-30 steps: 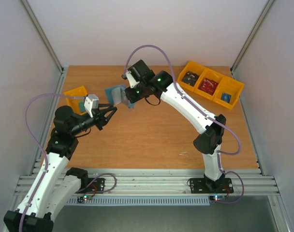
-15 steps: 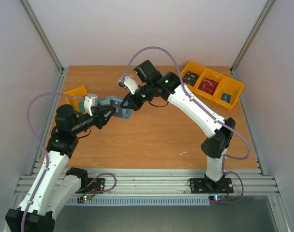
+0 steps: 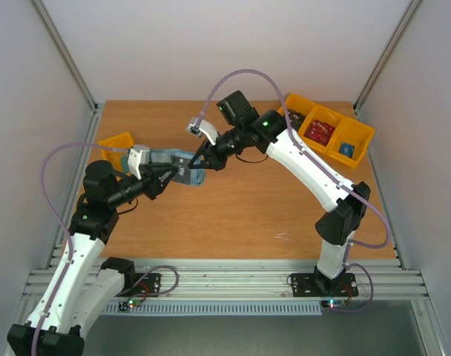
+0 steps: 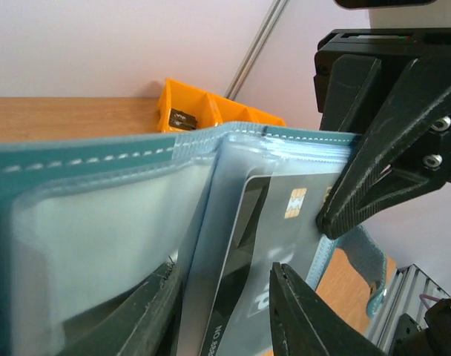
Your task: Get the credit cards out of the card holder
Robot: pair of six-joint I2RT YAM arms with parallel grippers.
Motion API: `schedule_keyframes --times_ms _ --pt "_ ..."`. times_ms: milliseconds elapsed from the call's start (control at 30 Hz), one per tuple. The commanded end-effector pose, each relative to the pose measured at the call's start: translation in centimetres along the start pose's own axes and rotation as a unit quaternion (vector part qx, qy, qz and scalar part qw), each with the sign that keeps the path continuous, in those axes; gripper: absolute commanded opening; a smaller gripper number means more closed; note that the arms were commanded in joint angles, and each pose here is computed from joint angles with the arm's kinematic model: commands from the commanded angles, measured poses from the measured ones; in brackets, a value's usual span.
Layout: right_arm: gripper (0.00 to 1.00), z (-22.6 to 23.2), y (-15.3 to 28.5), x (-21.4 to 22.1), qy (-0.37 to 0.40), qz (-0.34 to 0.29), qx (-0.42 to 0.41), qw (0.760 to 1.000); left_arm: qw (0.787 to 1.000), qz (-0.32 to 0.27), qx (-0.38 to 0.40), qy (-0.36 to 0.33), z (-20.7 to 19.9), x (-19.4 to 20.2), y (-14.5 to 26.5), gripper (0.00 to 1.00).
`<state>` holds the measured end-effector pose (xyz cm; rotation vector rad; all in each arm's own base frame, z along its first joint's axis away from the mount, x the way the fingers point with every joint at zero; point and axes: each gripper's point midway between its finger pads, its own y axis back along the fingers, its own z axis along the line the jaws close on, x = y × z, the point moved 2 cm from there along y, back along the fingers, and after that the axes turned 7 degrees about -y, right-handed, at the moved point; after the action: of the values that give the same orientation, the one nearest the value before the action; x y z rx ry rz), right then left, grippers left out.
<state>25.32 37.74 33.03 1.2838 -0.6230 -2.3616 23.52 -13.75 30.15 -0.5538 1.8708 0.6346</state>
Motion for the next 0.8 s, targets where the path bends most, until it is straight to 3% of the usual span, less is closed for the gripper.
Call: schedule_keyframes --times_ms 0,267,333,467,667,767 --pt "0.01 4.4 2.5 -0.9 0.060 -0.033 -0.075 0.995 0.999 -0.015 0.024 -0.026 -1.0 -1.3 0.3 0.35" --pt "0.01 4.6 2.1 -1.6 0.067 -0.049 -0.101 0.991 0.985 -0.058 0.149 -0.066 -4.5 -2.8 0.6 0.32" --pt "0.01 4.2 1.9 -1.6 0.065 -0.048 -0.093 0.992 0.982 -0.065 0.165 -0.070 -5.1 -3.2 0.8 0.25" --pt "0.01 3.8 1.5 -1.6 0.059 -0.048 -0.091 0.993 0.975 -0.067 0.196 -0.077 -6.1 -3.4 1.2 0.01" --pt "0.04 3.2 1.7 -1.6 0.049 -0.058 -0.094 0.993 0.980 -0.069 0.178 -0.059 -5.8 -3.6 1.4 0.00" --pt "0.17 3.0 2.3 -1.5 0.041 -0.069 -0.104 0.991 0.983 -0.077 0.160 -0.055 -5.6 -3.9 1.5 0.00"
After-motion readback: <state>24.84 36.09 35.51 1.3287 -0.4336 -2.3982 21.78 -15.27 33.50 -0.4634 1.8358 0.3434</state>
